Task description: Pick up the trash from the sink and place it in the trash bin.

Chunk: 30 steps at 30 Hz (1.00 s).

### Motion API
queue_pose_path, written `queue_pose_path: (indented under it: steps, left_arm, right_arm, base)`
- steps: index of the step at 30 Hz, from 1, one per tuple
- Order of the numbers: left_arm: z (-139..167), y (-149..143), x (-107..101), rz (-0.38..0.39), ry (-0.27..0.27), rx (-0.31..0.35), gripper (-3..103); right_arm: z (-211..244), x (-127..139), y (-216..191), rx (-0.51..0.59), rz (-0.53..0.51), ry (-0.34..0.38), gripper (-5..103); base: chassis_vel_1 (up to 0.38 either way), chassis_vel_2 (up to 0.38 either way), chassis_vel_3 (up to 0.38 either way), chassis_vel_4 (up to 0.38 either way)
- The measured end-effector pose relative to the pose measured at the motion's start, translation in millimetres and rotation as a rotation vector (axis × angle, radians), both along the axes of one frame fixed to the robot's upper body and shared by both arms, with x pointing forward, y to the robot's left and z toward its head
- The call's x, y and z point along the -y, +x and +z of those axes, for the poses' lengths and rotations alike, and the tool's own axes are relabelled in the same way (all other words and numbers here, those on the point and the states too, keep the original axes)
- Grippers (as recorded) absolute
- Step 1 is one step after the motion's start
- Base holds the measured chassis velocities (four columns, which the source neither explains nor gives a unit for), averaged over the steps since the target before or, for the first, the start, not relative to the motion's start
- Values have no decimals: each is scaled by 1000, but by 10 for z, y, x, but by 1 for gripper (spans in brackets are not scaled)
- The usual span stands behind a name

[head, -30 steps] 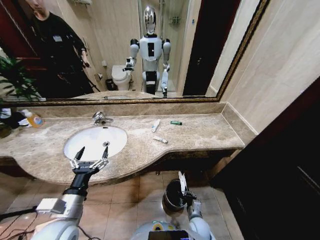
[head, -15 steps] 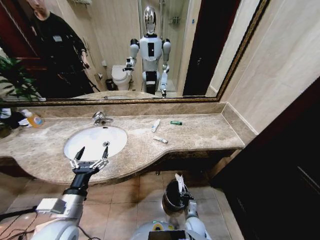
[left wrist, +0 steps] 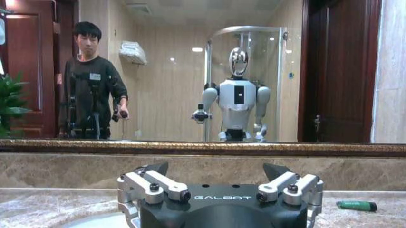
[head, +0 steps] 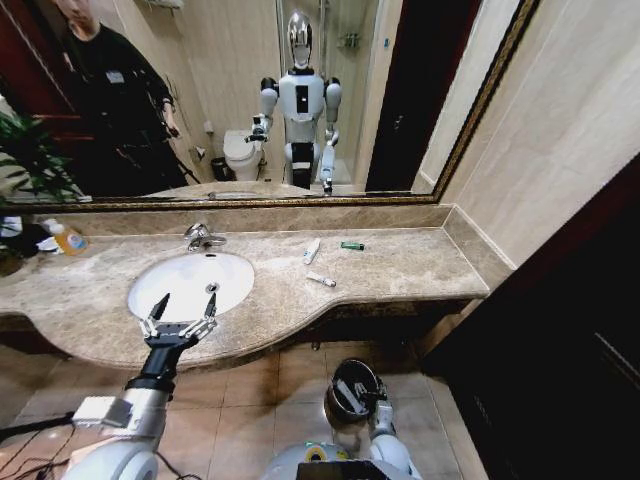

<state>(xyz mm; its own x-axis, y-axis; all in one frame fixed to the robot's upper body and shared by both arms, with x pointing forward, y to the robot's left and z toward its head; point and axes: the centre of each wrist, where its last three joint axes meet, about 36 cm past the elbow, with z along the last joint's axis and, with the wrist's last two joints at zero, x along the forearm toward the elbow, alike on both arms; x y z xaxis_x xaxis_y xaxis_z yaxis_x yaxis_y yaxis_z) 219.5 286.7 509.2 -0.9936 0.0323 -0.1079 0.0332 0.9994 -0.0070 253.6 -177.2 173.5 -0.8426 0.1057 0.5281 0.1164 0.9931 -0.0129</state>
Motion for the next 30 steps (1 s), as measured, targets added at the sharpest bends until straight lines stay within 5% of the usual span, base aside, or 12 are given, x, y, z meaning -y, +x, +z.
queue_pose_path:
  steps: [6,23,30]
  left_arm:
    - [0,0,0,0,0,0,100]
    - [0,0,0,0,0,0,100]
    - [0,0,0,0,0,0,100]
  right_arm:
    - [5,8,-30,2,0,-1,100]
    - [502,88,-164,111,0,14,100]
    - [889,112,-190,240,3,-57,100]
  base:
    - [0,0,0,0]
    - [0,0,0,0]
    - [0,0,0,0]
